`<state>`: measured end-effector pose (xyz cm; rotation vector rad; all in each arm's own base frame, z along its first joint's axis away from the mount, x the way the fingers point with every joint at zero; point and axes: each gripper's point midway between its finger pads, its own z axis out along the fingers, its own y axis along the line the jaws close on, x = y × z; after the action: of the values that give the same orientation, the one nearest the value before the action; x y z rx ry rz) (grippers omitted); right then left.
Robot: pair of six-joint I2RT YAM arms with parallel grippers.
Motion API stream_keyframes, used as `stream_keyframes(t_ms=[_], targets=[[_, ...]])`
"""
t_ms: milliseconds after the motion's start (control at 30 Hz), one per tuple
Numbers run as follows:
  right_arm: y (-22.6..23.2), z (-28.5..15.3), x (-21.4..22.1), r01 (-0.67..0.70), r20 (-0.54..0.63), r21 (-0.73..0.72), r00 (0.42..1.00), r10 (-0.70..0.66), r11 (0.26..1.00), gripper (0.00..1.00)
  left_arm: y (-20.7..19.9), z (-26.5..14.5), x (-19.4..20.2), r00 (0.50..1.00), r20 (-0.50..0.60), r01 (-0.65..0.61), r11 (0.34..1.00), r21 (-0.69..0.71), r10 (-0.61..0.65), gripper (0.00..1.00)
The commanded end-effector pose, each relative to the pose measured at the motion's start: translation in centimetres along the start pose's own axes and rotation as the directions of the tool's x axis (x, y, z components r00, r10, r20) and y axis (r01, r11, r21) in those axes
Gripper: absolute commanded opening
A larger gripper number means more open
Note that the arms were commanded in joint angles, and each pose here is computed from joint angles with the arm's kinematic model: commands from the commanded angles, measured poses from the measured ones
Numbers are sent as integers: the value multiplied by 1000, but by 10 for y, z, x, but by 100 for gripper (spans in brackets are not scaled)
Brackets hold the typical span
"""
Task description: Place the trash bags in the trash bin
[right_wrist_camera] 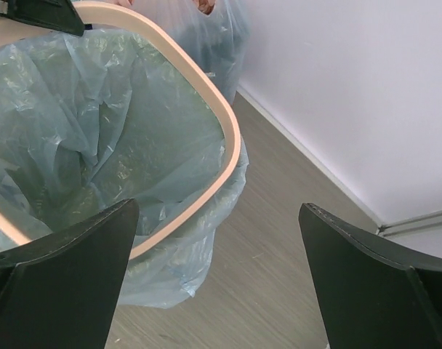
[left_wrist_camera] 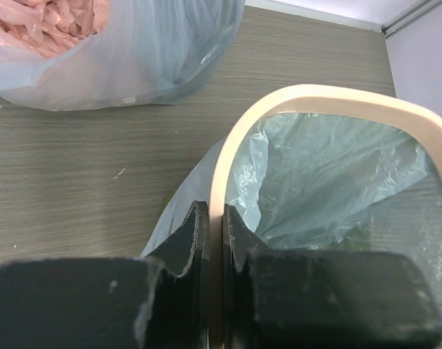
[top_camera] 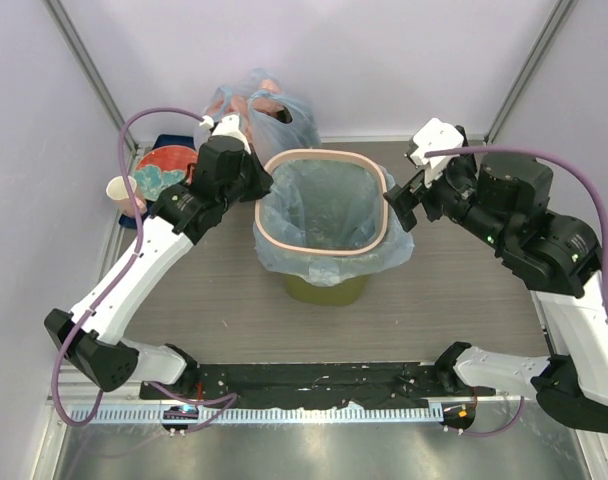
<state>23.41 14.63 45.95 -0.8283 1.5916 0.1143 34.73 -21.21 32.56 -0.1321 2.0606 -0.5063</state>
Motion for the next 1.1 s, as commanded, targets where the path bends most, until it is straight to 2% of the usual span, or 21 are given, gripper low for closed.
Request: stream_keyframes(t_ms=[0, 300, 600, 1067], targets=[[-8, 3, -16, -99, 59, 37, 994, 97, 994, 99, -23, -24, -32, 993, 119, -36, 993, 115, 22, 0], [-14, 17, -24, -141, 59, 55, 989, 137, 989, 99, -40, -33, -52, 986, 166, -37, 985, 170, 9, 0], [-18, 23, -16, -151, 37, 80, 988, 148, 985, 99, -34, -14, -28, 995, 102, -25, 990, 142, 11, 0], [0, 43, 13, -139, -40, 20, 989, 139, 990, 99, -19, 6, 6, 998, 14, -68, 993, 95, 67, 0]])
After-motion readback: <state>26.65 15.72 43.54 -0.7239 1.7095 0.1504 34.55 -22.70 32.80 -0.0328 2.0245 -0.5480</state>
